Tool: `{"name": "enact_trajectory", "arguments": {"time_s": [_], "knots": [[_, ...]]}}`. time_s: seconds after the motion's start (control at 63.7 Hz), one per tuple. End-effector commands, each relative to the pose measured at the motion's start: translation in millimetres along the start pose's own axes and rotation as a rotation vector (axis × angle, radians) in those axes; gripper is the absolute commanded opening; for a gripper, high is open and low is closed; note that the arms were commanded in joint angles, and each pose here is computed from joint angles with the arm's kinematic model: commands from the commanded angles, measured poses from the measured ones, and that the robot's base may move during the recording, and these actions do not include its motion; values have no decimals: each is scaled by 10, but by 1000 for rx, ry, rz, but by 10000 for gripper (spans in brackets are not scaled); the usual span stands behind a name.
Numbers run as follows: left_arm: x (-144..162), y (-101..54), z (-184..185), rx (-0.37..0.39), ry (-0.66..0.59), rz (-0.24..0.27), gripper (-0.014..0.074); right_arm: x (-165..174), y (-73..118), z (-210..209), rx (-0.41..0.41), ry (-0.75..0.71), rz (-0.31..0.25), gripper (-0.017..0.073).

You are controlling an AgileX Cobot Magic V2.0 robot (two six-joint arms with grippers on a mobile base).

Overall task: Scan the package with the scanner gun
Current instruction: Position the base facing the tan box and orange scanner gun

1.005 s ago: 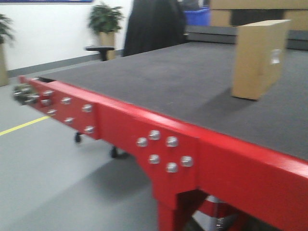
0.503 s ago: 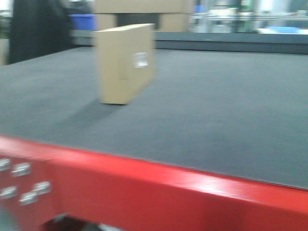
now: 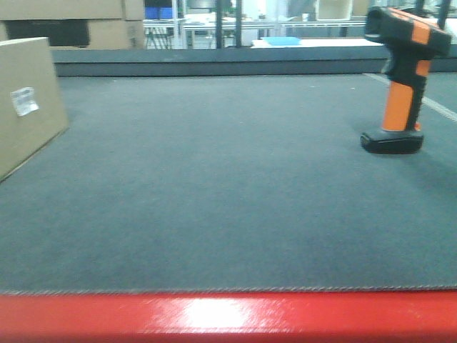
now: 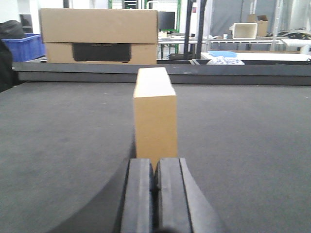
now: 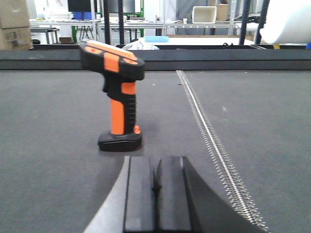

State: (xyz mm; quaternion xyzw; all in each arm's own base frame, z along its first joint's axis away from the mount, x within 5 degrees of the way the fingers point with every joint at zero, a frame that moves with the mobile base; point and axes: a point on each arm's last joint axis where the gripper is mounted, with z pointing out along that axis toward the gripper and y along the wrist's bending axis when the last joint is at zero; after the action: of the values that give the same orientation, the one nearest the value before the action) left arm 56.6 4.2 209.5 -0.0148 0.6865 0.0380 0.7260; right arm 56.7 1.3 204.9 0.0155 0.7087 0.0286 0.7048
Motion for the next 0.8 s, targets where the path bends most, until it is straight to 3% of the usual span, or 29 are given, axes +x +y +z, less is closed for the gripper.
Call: {"name": "enact_trajectory", "arguments": {"time_s": [0.0, 0.785], "knots": [[-29, 1, -4, -1, -21, -4, -111, -17, 1, -2, -2, -19, -6, -153], [-29, 0, -4, 1, -21, -5, -111, -17, 2, -2, -4, -19, -6, -153]]}}
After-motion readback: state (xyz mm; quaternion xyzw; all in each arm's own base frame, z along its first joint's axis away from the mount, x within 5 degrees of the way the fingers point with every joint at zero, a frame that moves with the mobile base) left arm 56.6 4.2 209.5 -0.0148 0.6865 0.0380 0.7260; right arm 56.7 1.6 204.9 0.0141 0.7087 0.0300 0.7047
